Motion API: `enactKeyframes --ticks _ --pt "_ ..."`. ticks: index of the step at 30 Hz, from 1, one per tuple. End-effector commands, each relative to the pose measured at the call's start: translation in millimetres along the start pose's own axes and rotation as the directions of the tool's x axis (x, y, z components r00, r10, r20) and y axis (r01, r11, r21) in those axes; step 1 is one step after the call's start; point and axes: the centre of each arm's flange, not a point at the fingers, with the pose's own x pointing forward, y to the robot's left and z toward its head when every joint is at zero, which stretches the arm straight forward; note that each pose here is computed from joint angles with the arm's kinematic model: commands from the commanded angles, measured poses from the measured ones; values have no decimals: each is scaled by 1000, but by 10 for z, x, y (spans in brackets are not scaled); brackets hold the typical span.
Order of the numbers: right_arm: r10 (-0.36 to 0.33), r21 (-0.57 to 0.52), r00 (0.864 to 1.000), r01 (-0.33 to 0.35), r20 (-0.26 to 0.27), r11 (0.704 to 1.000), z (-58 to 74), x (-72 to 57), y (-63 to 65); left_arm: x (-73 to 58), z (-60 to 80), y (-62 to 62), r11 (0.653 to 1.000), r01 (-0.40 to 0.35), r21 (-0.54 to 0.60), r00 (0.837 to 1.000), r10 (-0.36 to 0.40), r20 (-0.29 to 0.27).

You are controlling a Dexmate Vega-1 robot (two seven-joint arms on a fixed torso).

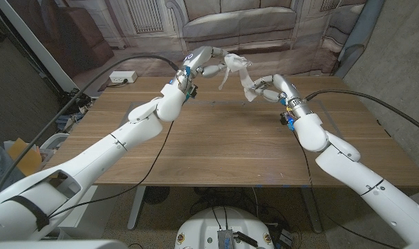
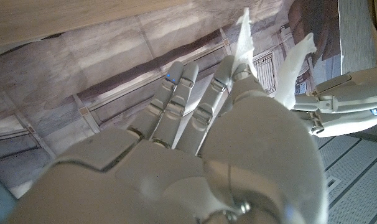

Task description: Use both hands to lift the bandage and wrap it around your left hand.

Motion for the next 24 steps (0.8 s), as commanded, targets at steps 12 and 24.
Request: enactKeyframes --ticks 12,24 --pt "-10 55 1000 9 18 998 133 -48 -29 19 -58 -86 999 23 -23 1000 -23 7" --pt "-12 64 1000 10 26 998 119 -21 7 -21 -58 -59 1000 20 -17 1000 -20 1"
